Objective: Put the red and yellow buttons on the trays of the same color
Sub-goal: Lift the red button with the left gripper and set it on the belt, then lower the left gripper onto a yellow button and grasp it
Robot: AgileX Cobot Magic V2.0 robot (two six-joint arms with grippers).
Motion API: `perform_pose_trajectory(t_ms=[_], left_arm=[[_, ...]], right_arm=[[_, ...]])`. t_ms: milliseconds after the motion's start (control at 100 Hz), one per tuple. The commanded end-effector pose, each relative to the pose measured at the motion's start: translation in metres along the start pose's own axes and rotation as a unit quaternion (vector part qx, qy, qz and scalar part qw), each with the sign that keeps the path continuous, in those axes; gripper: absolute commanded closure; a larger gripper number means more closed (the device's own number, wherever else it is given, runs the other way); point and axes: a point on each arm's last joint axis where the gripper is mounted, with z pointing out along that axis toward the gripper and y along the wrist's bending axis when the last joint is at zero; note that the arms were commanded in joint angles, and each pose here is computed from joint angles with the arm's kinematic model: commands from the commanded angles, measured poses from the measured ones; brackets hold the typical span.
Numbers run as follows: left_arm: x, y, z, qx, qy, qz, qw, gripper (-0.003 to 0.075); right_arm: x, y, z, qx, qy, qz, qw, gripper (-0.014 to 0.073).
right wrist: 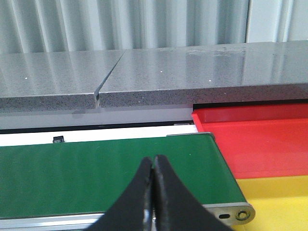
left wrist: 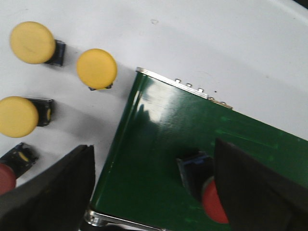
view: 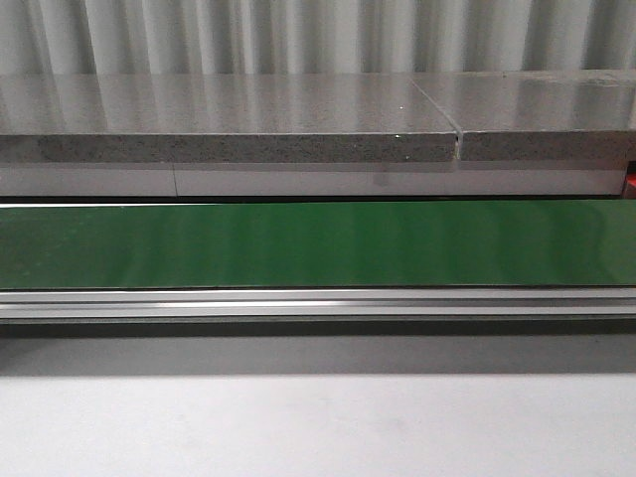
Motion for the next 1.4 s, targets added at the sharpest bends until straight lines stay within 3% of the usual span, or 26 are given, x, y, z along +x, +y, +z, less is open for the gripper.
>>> perform_pose_trajectory(t_ms=[0,470,830,1390], left_arm=[[0.001,0.007,-0.029,-0.003,-0.028,-0.007,1.0,0.0218],[0.008,0.078,-0.001,-0.066,0.025,-0.076,0.995,0.0218],[0.0,0.088,0.038,-0.069,0.069,-0.065,0.993,0.0218],[-0.014,0.098,0.079,-0.072,0.057,-0.067,0.994,0.0218]], right_arm=[[-0.014,0.002,-0.003,-0.007,-0.057,-0.008,0.998,0.0662],[-0.014,0.002,-0.003,-0.007,-0.057,-0.008,0.998,0.0662],[-0.014,0.002,-0.003,-0.007,-0.057,-0.008,0.998,0.0662],[-0.014,0.002,-0.003,-0.007,-0.057,-0.008,0.998,0.0662]])
